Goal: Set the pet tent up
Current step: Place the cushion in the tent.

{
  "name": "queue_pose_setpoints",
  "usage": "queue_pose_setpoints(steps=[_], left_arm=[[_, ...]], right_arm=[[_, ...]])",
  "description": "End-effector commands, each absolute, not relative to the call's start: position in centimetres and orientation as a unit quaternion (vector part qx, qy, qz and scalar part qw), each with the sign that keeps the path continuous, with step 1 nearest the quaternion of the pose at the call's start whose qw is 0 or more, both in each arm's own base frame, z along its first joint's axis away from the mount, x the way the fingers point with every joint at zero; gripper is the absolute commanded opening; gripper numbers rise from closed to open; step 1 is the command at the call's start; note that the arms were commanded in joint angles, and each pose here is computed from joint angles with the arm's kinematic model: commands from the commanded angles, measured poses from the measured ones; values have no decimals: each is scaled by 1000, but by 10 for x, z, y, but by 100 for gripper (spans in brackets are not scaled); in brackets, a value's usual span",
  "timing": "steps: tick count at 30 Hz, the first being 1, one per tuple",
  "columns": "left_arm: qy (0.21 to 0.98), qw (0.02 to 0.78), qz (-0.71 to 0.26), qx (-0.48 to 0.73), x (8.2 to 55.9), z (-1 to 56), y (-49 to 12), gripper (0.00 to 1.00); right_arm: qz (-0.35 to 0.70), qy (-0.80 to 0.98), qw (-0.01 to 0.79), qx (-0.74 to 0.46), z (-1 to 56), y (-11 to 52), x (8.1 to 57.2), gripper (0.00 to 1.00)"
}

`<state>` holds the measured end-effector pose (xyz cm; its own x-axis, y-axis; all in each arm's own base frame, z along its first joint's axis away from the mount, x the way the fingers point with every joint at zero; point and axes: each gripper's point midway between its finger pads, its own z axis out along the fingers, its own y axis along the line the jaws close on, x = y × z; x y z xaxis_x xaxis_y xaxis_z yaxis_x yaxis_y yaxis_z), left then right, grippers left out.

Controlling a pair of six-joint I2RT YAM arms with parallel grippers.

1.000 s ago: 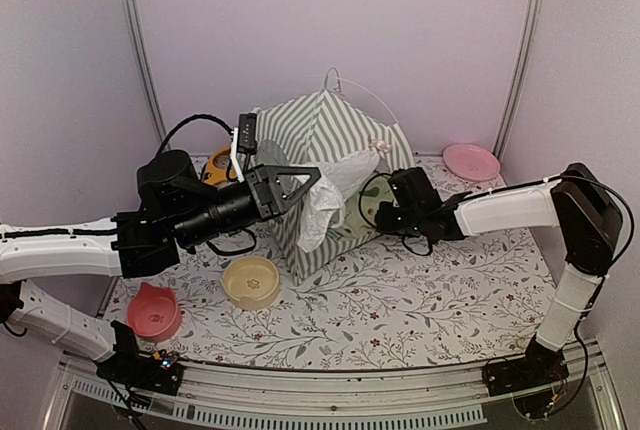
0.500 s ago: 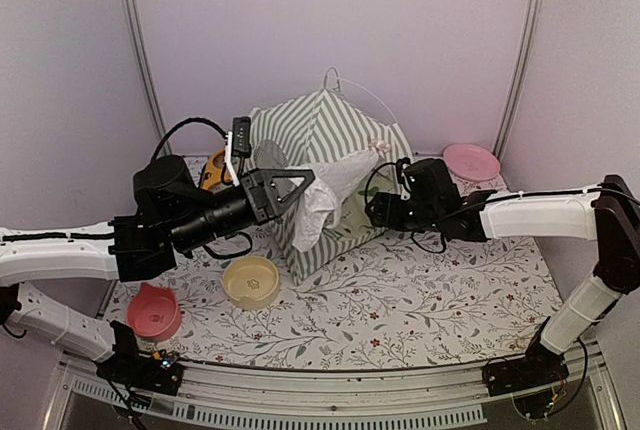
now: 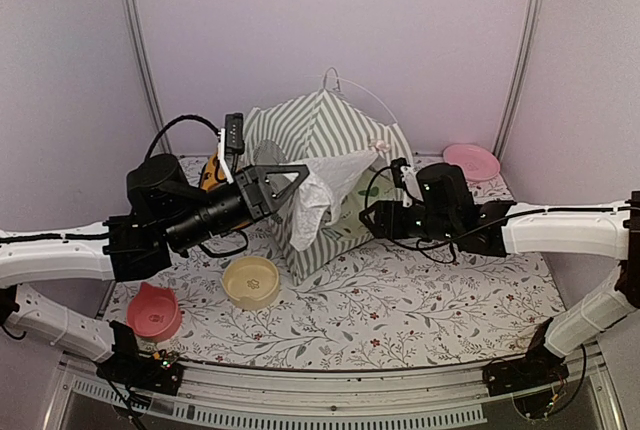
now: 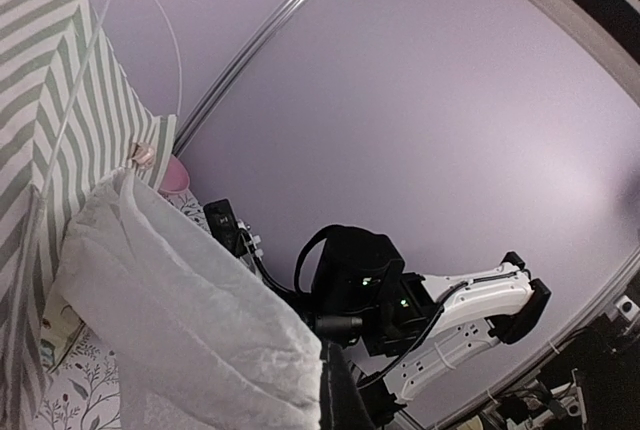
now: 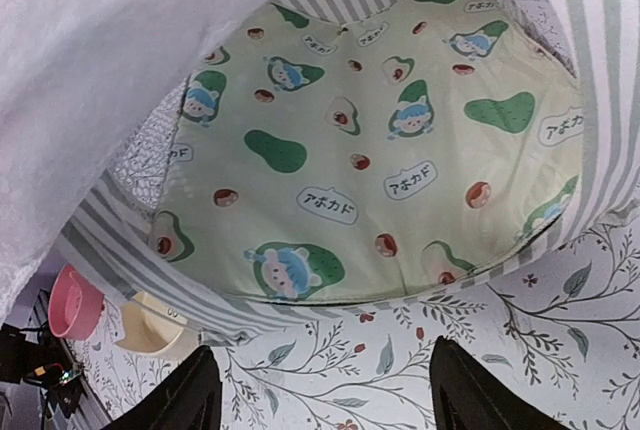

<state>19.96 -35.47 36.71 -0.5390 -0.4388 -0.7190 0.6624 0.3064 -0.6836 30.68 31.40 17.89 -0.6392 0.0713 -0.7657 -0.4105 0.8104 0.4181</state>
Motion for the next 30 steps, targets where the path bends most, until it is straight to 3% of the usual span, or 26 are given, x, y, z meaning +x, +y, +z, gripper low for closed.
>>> queue_pose_setpoints(steps=[1, 12, 18, 24, 30], left_arm=[[648, 485, -580, 88, 197, 375, -349, 0], [645, 490, -580, 86, 196, 377, -344, 0], [639, 494, -582, 92, 195, 384, -343, 0], [630, 498, -586, 109, 192, 397, -346, 0], [618, 494, -597, 133, 188, 409, -357, 0]], right_arm=[[328, 835, 423, -131, 191, 331, 298, 69], [323, 850, 393, -140, 167, 374, 336, 45], [339, 846, 374, -172, 141, 409, 359, 44], [377, 838, 320, -230, 92, 448, 351, 43], [336, 867, 290, -226, 33, 459, 355, 49]])
